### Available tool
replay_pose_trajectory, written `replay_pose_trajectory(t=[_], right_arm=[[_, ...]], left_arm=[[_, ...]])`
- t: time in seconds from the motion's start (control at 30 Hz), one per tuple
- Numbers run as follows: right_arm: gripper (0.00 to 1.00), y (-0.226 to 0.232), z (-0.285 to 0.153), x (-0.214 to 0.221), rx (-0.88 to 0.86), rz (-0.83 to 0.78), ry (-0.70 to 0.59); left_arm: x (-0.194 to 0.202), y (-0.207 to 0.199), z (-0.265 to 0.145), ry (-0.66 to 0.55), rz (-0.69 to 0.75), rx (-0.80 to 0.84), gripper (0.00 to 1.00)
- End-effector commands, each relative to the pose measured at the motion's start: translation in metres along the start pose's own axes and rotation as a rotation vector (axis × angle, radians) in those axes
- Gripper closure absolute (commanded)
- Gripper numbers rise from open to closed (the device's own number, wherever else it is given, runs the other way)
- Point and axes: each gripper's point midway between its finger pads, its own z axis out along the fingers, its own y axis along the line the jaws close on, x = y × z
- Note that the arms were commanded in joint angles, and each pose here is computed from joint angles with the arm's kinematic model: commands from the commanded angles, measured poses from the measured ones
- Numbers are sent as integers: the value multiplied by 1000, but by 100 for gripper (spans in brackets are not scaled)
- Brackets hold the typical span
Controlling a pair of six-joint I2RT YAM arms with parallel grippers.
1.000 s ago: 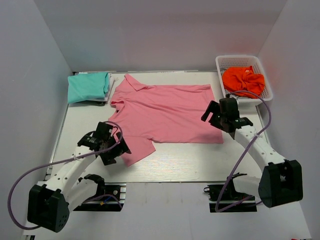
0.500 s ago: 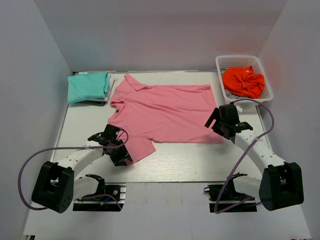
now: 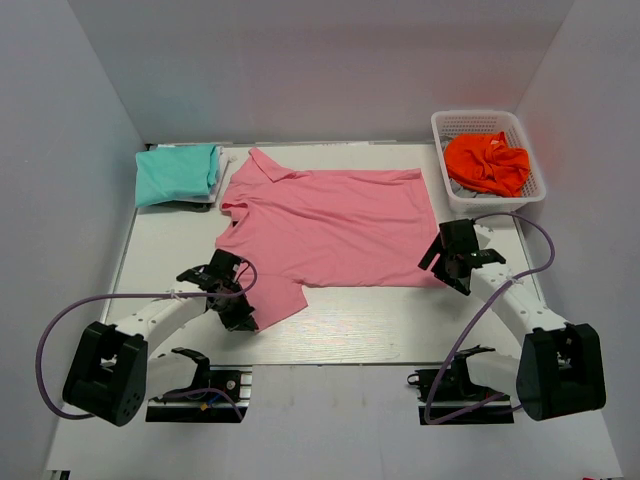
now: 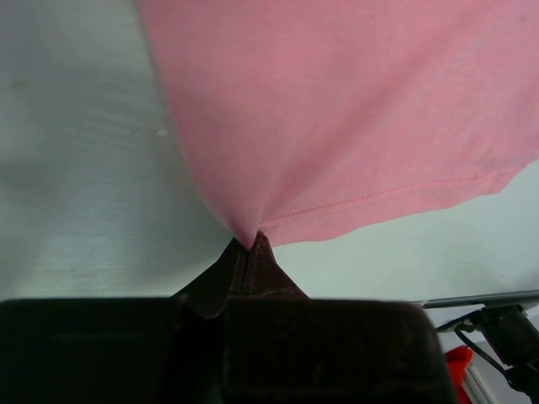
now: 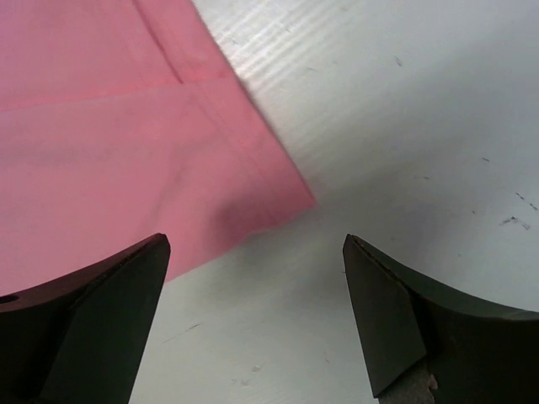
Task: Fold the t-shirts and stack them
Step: Grap the side of the flattened tshirt closest away from the robot with both arms
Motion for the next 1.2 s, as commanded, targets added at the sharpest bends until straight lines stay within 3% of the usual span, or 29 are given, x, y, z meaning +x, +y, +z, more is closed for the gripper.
replay_pose_trajectory(t=[0.0,0.2,0.47,0.57,0.87,0.97,1.17], right_arm=[[11,-25,8,11,104,7,18],[18,-19,23,12,106,14,54],[41,-41,29,24,201,27,77],[43,-46,30,22,219,38,58],[72,-55,29,46,210,-5,126],[88,-48,30,43,160,-5,105],[100,-39,27,31,128,-23,75]], left_arm=[[3,12,-11,-7,-7,-68,100],[18,19,-15,61,-11,-91,100],[29,22,-25,115,-23,-112,100],[30,27,-30,108,-24,-134,100],[40,23,-39,140,-7,-92,100],[32,9,-44,103,17,-28,100],[21,-13,-52,67,58,58,100]])
